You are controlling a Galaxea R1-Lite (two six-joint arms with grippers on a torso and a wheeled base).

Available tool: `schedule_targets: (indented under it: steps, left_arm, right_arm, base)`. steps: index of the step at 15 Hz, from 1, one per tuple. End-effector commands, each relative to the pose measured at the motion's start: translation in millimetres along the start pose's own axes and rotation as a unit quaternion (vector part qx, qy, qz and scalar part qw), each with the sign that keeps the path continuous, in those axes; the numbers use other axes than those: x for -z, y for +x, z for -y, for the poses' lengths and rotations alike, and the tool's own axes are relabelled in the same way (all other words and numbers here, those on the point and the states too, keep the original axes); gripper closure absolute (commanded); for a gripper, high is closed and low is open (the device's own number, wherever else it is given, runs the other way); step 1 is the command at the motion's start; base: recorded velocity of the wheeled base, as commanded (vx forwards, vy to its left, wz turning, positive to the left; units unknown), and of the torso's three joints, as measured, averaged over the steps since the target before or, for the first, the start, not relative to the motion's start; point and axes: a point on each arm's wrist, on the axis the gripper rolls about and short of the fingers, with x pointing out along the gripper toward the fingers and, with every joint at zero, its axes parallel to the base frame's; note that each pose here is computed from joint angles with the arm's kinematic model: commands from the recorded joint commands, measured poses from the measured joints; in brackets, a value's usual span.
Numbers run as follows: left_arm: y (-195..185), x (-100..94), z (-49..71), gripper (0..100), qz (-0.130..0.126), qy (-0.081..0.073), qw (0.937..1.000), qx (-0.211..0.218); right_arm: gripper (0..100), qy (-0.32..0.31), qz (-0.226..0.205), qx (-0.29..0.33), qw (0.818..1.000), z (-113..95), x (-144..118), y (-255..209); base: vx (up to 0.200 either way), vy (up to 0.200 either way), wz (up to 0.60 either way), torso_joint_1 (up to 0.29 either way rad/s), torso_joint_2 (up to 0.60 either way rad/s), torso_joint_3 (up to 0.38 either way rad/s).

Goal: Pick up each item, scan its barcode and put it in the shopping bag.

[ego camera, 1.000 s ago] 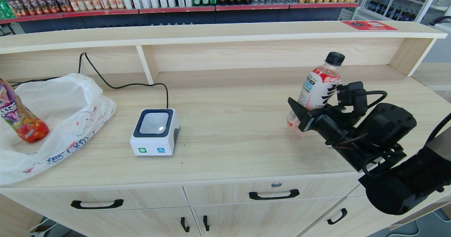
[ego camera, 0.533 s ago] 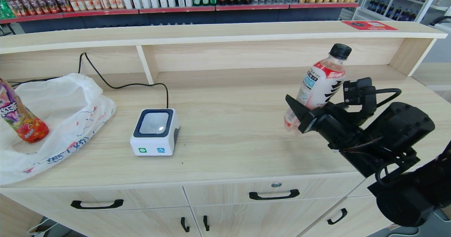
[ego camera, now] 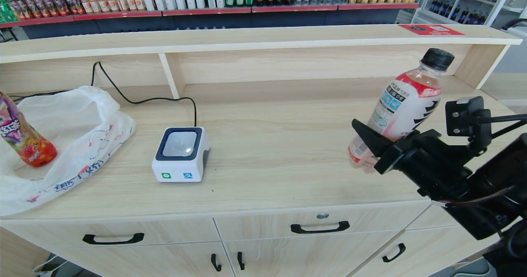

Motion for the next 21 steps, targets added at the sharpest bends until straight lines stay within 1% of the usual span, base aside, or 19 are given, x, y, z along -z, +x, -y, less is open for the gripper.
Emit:
schedule_targets:
  steps: [1,3,4,8,10,13,16,19,21]
  left_arm:
    - [0,0.0,0.0,100,0.0,0.0,1.0,0.0]
    - [0,0.1,0.0,100,-0.001,0.0,1.0,0.0]
    - [0,0.0,0.0,100,0.0,0.001,1.0,0.0]
    - [0,0.1,0.0,100,-0.001,0.001,1.0,0.0]
    - [0,0.1,0.0,100,-0.001,0.001,1.0,0.0]
    - [0,0.1,0.0,100,-0.001,0.001,1.0,0.0]
    - [0,0.1,0.0,100,-0.001,0.001,1.0,0.0]
    - [0,0.1,0.0,100,-0.001,0.001,1.0,0.0]
    - [0,0.0,0.0,100,0.0,0.001,1.0,0.0]
  right_arm:
    - [100,0.007,0.021,-0.014,1.0,-7,-19,-24]
    - [100,0.022,0.021,-0.034,0.999,-16,-22,-32]
    - [100,0.04,0.03,-0.062,0.997,-28,-27,-33]
    - [100,0.051,0.03,-0.073,0.996,-33,-28,-36]
    - [100,0.065,0.026,-0.091,0.993,-41,-27,-38]
    - [100,0.123,0.016,-0.157,0.98,-70,-29,-47]
    - [100,0.167,0.004,-0.183,0.969,-79,-29,-52]
    - [100,0.241,-0.013,-0.189,0.952,-81,-29,-55]
    - [100,0.276,-0.018,-0.204,0.939,-85,-32,-58]
  base:
    - [0.0,0.0,0.0,0.0,0.0,0.0]
    - [0.0,0.0,0.0,0.0,0.0,0.0]
    - [0.0,0.0,0.0,0.0,0.0,0.0]
    - [0.0,0.0,0.0,0.0,0.0,0.0]
    - [0.0,0.0,0.0,0.0,0.0,0.0]
    - [0.0,0.0,0.0,0.0,0.0,0.0]
    - [0.0,0.0,0.0,0.0,0.0,0.0]
    - [0.0,0.0,0.0,0.0,0.0,0.0]
    - [0.0,0.0,0.0,0.0,0.0,0.0]
